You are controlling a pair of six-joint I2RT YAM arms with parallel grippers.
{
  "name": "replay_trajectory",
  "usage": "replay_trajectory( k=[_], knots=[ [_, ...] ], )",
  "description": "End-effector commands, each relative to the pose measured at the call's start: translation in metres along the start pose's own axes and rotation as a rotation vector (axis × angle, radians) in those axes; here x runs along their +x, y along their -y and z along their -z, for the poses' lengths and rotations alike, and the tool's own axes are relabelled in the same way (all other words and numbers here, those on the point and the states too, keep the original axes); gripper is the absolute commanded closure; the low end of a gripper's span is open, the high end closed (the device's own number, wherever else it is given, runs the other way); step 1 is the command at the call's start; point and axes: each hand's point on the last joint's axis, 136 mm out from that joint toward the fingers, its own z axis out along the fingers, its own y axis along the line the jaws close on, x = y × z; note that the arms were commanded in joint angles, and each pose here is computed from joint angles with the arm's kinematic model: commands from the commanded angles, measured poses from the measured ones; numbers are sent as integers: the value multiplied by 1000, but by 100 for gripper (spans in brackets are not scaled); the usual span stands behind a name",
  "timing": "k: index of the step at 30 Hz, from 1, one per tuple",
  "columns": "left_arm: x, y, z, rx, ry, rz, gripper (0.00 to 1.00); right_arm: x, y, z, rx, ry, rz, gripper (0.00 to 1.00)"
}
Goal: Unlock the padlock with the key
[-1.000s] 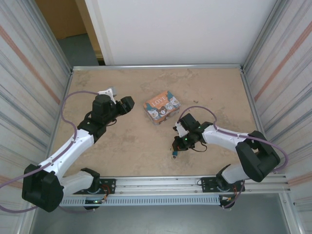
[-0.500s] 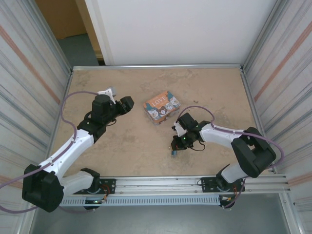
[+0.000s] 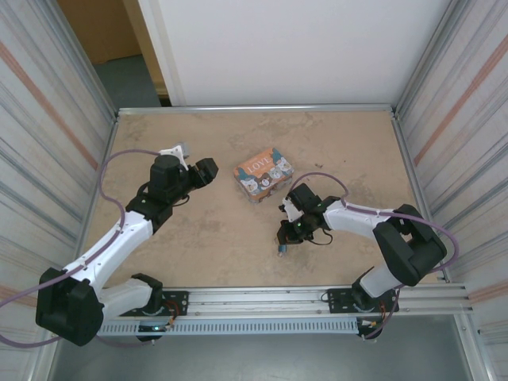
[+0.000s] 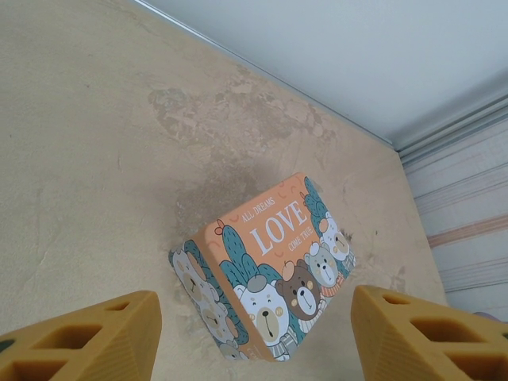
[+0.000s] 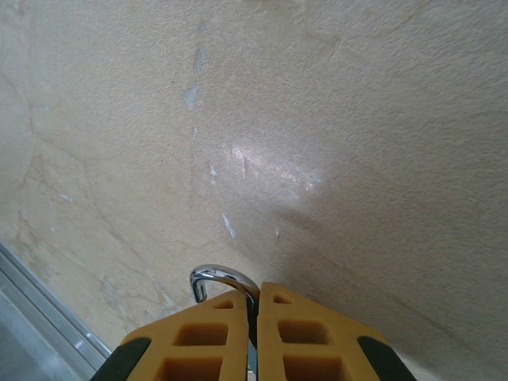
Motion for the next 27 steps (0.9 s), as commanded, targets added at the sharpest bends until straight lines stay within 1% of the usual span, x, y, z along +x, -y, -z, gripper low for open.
replay_trajectory(
  k=[1, 12, 21, 27],
  knots=[
    [-9, -1, 7, -5, 38, -1, 35, 1, 11, -4, 61, -6, -15, 90],
    [-9, -1, 6, -4, 37, 0, 35, 0, 10, 0, 66, 2, -11, 85],
    [-9, -1, 6, -2, 37, 2, 35, -4, 10, 8, 84, 36, -5, 77],
    [-10, -1, 8, -1, 39, 6, 35, -7, 8, 18, 98, 62, 4, 73]
  ],
)
